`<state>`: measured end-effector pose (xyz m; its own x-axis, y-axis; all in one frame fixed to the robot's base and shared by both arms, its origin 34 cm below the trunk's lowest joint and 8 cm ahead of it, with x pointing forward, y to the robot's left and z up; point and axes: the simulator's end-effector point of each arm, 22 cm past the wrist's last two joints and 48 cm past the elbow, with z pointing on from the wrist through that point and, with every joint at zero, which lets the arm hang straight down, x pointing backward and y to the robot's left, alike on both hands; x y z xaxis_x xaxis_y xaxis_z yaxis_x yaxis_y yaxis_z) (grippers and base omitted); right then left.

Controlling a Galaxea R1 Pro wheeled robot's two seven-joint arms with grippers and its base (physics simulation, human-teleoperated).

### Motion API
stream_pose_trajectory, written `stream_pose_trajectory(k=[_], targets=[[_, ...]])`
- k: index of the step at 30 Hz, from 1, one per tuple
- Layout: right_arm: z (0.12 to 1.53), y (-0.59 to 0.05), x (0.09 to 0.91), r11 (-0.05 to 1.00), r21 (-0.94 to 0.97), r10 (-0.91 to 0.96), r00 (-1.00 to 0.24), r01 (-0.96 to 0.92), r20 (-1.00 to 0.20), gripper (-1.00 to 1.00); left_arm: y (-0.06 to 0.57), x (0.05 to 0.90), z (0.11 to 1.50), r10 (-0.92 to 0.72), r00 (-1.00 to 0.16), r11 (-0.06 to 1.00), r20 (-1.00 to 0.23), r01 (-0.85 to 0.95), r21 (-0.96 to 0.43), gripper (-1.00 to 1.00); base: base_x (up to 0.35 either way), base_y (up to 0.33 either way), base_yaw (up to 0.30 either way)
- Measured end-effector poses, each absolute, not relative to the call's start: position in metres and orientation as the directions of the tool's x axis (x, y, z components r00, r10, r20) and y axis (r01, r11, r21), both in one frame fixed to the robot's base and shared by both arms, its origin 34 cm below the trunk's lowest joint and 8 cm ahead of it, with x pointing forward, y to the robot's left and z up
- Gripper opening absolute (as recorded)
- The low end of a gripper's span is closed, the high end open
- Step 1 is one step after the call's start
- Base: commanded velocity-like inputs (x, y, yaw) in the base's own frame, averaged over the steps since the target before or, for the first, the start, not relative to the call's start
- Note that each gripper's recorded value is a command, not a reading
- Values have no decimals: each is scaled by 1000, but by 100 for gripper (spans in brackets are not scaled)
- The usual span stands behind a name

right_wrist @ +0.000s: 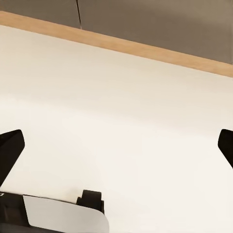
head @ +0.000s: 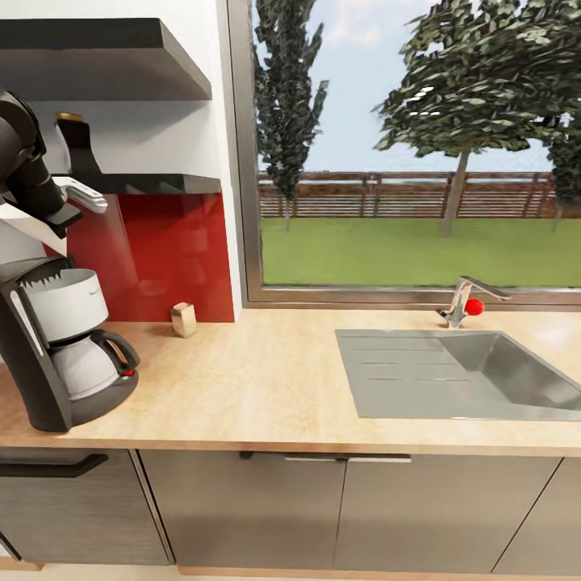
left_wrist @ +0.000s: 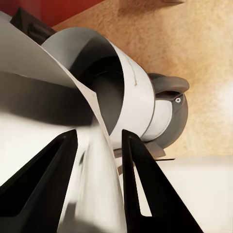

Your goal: Set up a coffee station on the kitchen countertop: keep the coffee maker on the countertop, move the bottle of coffee from the kitchen shelf to the counter next to the coffee maker, place a paper coffee filter on top of the coffee maker, put the saucer next to the coffee maker with the coffee cup on the saucer, and place the electric kettle next to the coffee maker.

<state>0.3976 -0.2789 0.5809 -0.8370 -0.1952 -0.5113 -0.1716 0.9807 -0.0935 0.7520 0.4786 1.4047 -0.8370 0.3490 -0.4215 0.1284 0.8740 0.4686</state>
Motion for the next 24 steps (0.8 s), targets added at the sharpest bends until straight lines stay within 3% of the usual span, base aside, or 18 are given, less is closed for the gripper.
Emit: stream_pose_trajectory(k=[24], targets=[[566,-279,400,981,-94,-195,-836,-172,-512,100,479,753,1390,349,-837,874,-421,128,469,-100,0,0,0]])
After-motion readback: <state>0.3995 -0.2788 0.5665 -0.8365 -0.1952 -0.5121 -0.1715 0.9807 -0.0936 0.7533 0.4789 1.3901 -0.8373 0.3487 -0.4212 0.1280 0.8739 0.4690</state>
